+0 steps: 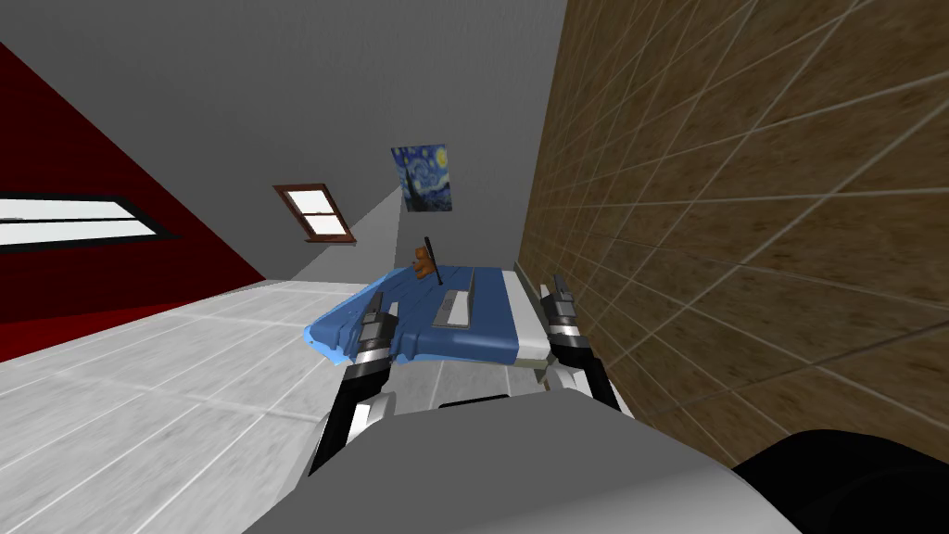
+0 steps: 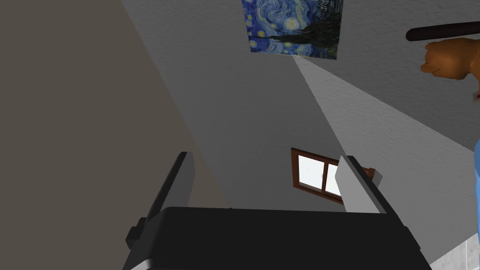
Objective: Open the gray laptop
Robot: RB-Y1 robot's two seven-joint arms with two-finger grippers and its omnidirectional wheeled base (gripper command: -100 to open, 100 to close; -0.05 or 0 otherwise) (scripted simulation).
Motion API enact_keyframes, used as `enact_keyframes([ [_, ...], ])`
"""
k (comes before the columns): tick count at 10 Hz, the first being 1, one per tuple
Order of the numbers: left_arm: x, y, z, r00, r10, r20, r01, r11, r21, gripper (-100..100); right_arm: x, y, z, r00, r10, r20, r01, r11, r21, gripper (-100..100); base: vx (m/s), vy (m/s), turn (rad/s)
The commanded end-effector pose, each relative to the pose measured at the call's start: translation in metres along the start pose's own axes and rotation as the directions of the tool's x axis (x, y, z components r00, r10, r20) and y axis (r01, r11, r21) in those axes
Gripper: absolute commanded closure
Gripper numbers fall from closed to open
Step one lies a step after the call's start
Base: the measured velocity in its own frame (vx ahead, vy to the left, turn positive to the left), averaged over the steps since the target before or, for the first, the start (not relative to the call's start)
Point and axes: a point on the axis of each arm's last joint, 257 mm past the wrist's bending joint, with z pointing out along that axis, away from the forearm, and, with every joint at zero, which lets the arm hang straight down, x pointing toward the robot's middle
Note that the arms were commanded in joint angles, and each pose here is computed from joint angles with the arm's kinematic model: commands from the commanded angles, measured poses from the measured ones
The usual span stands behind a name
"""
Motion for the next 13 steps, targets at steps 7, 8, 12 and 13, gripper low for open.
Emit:
enact_keyframes([
  [7,0.0,0.0,0.0,1.0,0.0,0.0,0.0,1.0,0.0,0,0.0,0.0,0.0,1.0,0.0,0.0,0.0,1.0,0.0,0,0.0,0.0,0.0],
  [8,0.0,0.0,0.0,1.0,0.0,0.0,0.0,1.0,0.0,0,0.0,0.0,0.0,1.0,0.0,0.0,0.0,1.0,0.0,0,0.0,0.0,0.0],
  [12,-0.001,0.022,0.008,0.9934,0.095,-0.065,-0.098,0.9942,-0.043,-100,0.0,0.0,0.0,1.0,0.0,0.0,0.0,1.0,0.0,0,-0.002,-0.015,-0.099],
  [13,-0.003,0.028,0.01,0.991,0.114,-0.07,-0.118,0.9915,-0.055,-100,0.0,0.0,0.0,1.0,0.0,0.0,0.0,1.0,0.0,0,-0.012,-0.035,-0.166],
])
